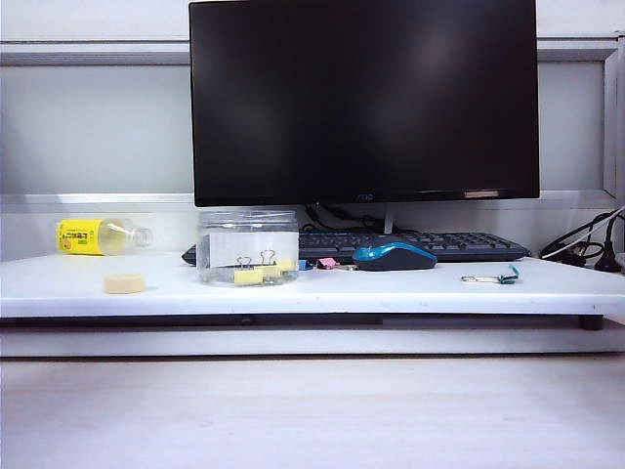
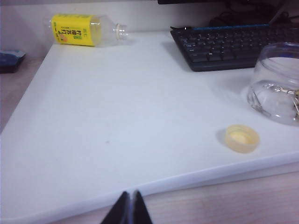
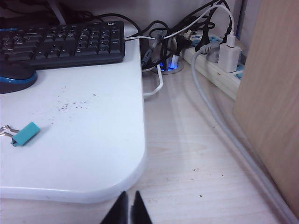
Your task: Take the clips out of the round transparent plastic box and place them on the table.
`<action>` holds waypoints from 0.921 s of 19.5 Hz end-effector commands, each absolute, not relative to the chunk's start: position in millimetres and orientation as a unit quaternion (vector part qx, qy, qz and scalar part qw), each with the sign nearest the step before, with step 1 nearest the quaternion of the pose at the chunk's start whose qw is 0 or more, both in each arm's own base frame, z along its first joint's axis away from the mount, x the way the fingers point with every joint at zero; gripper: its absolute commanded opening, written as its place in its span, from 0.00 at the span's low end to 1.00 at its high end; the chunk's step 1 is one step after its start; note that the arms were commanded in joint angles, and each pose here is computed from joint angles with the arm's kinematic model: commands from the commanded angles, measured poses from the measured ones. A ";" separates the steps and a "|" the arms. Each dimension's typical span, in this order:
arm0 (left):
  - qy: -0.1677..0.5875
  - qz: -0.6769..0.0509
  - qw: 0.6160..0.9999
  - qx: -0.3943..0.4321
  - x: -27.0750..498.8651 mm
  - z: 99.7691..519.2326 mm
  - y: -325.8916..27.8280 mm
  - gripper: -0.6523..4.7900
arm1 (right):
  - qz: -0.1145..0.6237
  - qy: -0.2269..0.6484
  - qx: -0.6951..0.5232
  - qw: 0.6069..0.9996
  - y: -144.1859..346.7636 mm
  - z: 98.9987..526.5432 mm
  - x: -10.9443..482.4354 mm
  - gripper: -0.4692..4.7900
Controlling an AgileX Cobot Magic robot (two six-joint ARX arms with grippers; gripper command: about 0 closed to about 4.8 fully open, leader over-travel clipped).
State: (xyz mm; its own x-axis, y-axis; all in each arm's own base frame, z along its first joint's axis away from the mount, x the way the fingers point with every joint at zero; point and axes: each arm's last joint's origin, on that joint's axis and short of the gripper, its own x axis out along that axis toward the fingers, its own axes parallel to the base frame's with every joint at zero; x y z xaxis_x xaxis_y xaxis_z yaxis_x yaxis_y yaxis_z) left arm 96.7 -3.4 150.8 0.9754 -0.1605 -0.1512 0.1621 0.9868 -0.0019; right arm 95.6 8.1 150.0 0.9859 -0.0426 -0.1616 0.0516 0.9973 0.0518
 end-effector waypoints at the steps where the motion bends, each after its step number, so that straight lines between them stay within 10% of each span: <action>1: 0.086 -0.082 0.993 0.004 96.5 148.2 -3.5 0.16 | -0.018 0.086 0.029 0.996 8.5 149.0 95.5 0.13; 10: 0.087 -0.085 0.992 -0.014 96.5 148.2 -3.8 0.16 | 0.042 0.096 0.100 0.989 12.4 148.3 95.3 0.13; 18: 0.050 -0.199 0.943 -0.261 95.9 166.0 -10.5 0.16 | 0.231 0.051 0.210 0.949 23.2 165.8 93.7 0.13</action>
